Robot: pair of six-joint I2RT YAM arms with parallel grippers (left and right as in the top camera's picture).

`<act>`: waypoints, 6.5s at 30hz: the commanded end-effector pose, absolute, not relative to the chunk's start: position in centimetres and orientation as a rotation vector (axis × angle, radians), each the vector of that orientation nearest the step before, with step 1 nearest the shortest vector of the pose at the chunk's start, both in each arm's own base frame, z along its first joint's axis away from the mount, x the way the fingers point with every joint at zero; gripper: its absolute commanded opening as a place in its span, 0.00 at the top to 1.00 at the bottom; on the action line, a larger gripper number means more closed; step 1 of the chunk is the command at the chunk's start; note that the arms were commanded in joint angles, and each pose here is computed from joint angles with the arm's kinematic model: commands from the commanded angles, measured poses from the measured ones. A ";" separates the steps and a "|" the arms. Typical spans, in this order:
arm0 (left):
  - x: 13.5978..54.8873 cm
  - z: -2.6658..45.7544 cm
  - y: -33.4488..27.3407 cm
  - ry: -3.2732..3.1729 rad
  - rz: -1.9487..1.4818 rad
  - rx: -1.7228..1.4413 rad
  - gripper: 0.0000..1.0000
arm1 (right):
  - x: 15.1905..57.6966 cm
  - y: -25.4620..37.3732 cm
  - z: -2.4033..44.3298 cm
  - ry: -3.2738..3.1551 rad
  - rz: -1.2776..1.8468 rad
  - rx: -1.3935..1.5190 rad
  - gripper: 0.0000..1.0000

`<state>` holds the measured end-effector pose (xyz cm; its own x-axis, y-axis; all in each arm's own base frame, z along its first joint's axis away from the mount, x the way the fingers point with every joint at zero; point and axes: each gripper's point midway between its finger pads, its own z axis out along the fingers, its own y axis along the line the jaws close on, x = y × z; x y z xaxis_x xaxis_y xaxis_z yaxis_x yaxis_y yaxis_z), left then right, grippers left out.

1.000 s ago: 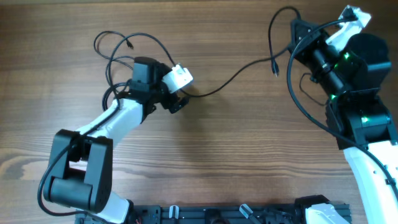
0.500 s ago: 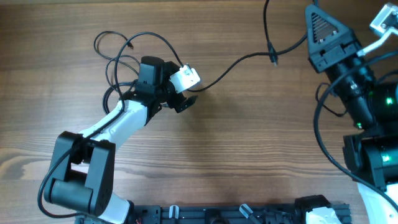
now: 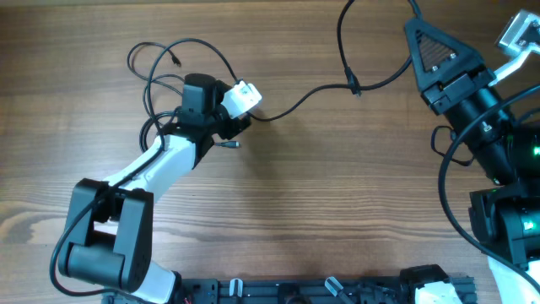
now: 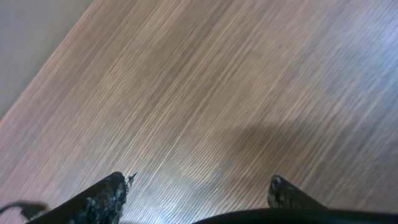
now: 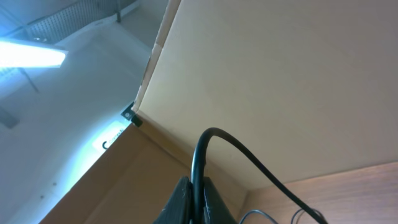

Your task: Untangle cables

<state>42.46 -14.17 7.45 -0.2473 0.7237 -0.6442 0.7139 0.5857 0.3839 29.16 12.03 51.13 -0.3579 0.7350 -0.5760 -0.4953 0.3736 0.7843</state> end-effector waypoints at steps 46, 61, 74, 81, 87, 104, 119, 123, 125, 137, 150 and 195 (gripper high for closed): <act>40.2 40.3 -3.2 1.303 0.522 0.458 0.96 | 38.0 12.0 40.0 1.787 1.121 0.426 0.96; 34.3 35.1 -22.2 1.172 0.176 1.055 0.96 | 38.3 11.3 39.4 1.789 1.075 0.470 0.96; 36.8 39.4 -15.9 1.107 0.793 0.936 0.96 | 38.4 10.4 37.8 1.834 0.995 0.515 0.96; 36.7 37.3 -17.3 1.199 0.563 0.917 0.96 | 39.3 7.8 37.6 1.784 0.840 0.597 0.96; 34.6 36.4 -21.8 1.162 0.168 0.983 0.96 | 39.7 5.1 37.0 1.766 0.718 0.669 0.96; 28.8 22.4 -32.9 1.283 -0.465 1.439 0.96 | 37.9 -8.1 32.9 1.762 0.379 0.987 0.96; 28.0 21.7 -38.0 1.249 -0.614 1.354 0.96 | 38.0 -9.1 27.8 1.941 0.278 1.020 0.96; 28.7 24.0 -38.2 1.202 -0.609 1.271 0.96 | 38.4 -5.9 27.7 2.025 0.465 0.901 0.96; 29.4 24.0 -37.9 1.221 -0.573 1.246 0.96 | 38.5 -4.2 27.9 2.062 0.557 0.821 0.96; 31.4 23.9 -36.9 1.282 -0.458 1.174 0.96 | 36.9 5.3 27.1 2.241 1.062 0.283 0.96; 34.3 25.0 -35.1 1.327 -0.292 1.032 0.84 | 35.0 12.2 27.1 2.295 1.165 0.020 0.96; 39.9 25.7 -27.6 1.474 0.116 0.731 0.96 | 34.7 9.6 23.8 2.440 0.950 0.192 0.00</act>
<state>37.54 -31.17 25.41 0.2072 0.4483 -0.8695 0.5171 0.7043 0.4864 33.20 11.37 24.19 -0.8894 0.2371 -0.3909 -0.1350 0.6808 0.7199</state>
